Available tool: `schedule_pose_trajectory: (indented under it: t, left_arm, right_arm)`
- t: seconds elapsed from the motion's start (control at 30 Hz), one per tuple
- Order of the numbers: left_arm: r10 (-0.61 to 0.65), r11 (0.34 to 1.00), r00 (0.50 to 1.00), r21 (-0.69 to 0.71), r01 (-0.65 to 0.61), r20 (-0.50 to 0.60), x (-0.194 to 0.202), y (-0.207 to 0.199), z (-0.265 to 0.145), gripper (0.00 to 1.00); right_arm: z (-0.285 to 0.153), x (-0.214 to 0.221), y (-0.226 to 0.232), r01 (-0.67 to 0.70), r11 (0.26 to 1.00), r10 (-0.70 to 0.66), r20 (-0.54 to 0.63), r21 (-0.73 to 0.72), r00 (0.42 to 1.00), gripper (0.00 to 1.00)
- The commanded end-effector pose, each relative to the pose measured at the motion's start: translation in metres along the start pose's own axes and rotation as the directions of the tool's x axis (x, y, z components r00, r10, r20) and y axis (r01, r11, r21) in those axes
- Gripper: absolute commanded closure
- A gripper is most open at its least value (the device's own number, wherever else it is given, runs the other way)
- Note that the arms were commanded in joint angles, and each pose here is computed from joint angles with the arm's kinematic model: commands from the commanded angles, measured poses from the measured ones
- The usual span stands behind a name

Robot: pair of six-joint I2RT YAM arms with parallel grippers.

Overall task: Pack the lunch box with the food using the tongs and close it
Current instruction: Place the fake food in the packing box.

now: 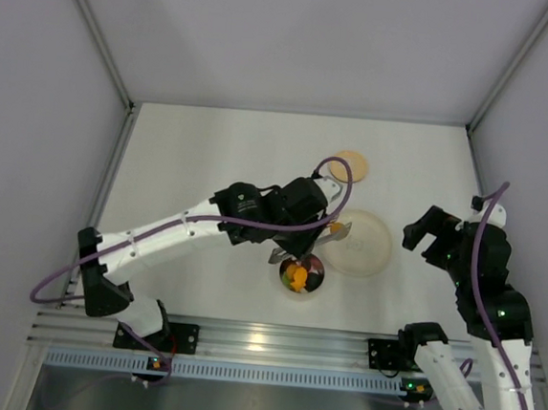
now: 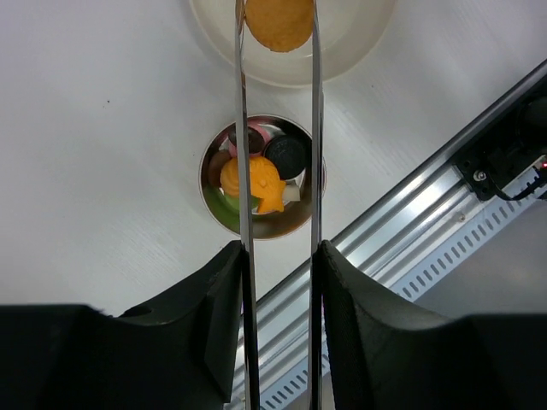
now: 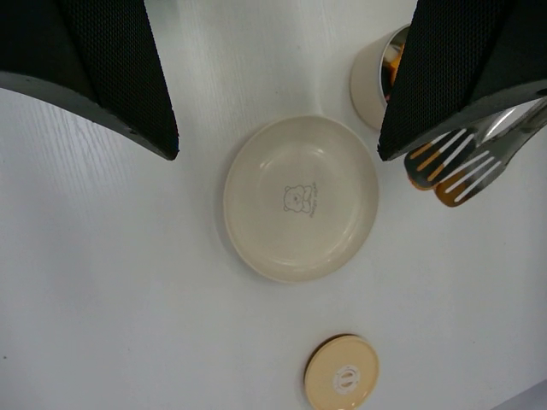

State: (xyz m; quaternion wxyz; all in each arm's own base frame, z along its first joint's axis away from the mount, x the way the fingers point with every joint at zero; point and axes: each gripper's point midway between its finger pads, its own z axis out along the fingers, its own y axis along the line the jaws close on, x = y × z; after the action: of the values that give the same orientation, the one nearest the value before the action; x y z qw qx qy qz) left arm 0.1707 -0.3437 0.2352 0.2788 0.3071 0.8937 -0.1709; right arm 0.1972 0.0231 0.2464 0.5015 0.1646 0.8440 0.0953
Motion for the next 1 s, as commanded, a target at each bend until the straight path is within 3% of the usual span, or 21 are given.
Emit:
schedule_pose_trajectory:
  t: [0.0,0.2,0.43,0.97]
  left_arm:
    - [-0.048,0.999,0.998,0.011,0.048,0.04,0.012,0.01,-0.038,0.56]
    - [-0.077,0.996,0.997,0.05,0.077,-0.001,0.053,0.018,-0.059,0.56]
    - [-0.056,0.994,0.997,0.094,0.061,-0.059,0.085,0.011,-0.055,0.56]
    - [-0.054,0.992,0.996,0.11,0.062,-0.068,0.091,0.004,-0.038,0.47]
  right_arm:
    - [0.007,-0.01,0.004,-0.017,1.0,0.017,0.04,-0.014,0.999,0.01]
    - [0.012,-0.007,0.003,-0.016,1.0,0.017,0.035,-0.01,0.999,0.0]
    - [0.015,-0.003,0.002,-0.015,1.0,0.015,0.024,-0.006,1.0,0.0]
    - [0.016,0.001,0.0,-0.012,1.0,0.012,0.015,-0.002,1.0,0.01]
